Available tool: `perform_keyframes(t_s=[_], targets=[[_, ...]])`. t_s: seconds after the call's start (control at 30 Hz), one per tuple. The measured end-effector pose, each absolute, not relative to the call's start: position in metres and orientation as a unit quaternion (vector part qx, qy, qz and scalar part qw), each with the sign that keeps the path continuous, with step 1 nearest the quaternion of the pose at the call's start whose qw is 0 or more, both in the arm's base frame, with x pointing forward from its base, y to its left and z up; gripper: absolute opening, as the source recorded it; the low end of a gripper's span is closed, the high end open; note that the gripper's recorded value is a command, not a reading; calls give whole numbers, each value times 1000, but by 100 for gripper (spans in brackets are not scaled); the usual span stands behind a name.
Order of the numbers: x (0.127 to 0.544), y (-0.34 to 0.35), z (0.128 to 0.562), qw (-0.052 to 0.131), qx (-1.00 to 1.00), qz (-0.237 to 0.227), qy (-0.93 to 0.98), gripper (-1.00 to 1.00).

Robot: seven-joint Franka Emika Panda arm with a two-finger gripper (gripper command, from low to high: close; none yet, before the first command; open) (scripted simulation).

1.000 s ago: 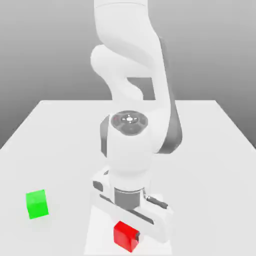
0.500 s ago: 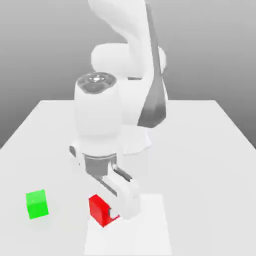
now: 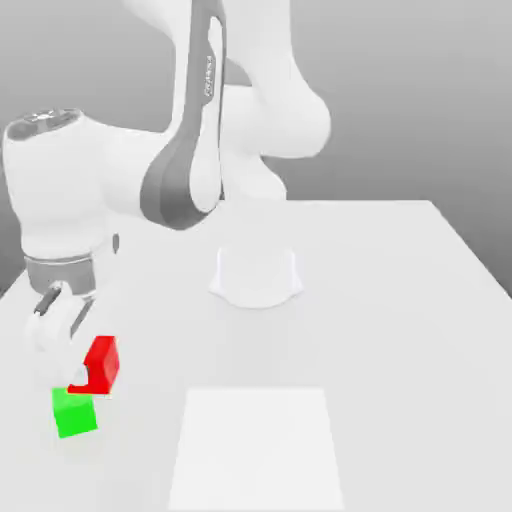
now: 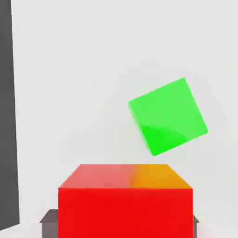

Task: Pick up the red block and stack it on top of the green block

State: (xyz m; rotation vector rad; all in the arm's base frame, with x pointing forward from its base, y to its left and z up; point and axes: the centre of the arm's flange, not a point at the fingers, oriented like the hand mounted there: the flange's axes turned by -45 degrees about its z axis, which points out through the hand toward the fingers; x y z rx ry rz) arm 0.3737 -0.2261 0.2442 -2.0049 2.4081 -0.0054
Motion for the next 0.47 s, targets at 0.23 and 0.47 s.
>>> perform_keyframes(t_s=[0.23,0.47], targets=[[353,-254,224,0,-569,-3,822,-100],[352,-251,184,0,-570,-2,821,100]])
